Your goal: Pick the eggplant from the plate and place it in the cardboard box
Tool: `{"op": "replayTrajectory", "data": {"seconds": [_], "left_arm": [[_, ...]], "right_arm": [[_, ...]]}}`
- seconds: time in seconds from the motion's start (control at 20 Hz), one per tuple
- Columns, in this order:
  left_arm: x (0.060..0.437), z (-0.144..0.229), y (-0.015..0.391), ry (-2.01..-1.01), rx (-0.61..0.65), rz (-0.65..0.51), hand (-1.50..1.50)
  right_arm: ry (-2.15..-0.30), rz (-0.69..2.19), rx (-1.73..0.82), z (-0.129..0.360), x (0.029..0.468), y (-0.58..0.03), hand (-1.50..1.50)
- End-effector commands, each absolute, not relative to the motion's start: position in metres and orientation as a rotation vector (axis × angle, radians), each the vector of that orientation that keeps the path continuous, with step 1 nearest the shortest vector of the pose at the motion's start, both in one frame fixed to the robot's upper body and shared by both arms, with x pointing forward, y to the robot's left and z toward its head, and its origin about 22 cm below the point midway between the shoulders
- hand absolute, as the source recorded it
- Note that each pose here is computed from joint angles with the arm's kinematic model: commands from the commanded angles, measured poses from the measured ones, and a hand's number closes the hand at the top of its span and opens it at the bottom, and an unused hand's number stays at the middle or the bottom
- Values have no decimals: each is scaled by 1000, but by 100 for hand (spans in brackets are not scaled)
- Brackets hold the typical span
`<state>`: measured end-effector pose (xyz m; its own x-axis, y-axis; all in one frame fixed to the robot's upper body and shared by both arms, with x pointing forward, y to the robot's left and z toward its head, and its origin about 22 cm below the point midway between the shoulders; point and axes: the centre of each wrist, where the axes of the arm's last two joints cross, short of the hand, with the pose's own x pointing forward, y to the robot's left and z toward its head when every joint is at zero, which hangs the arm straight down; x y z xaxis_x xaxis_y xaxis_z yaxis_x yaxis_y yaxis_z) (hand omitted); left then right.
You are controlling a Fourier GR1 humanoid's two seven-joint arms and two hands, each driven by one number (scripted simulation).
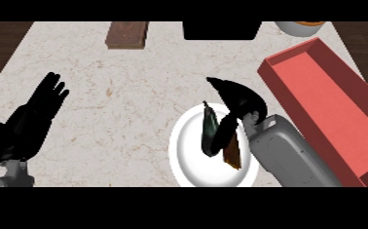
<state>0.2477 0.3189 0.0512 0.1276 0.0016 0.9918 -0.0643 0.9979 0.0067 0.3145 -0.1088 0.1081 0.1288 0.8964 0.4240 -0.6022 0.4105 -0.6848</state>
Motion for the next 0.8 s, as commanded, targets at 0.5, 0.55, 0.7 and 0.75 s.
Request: {"op": "replayTrajectory", "data": {"seconds": [0.5, 0.55, 0.7, 0.75], "left_arm": [[248, 48, 318, -1439, 44, 50, 0], [239, 45, 312, -1462, 58, 45, 0], [229, 38, 322, -1449, 45, 38, 0], [243, 46, 305, -1444, 61, 45, 0]], "right_arm": [[-760, 1164, -445, 82, 326, -102, -150], [-773, 1180, -463, 96, 314, -92, -150], [-732, 1185, -445, 75, 337, -110, -150], [-754, 1190, -456, 78, 321, -91, -150]]}}
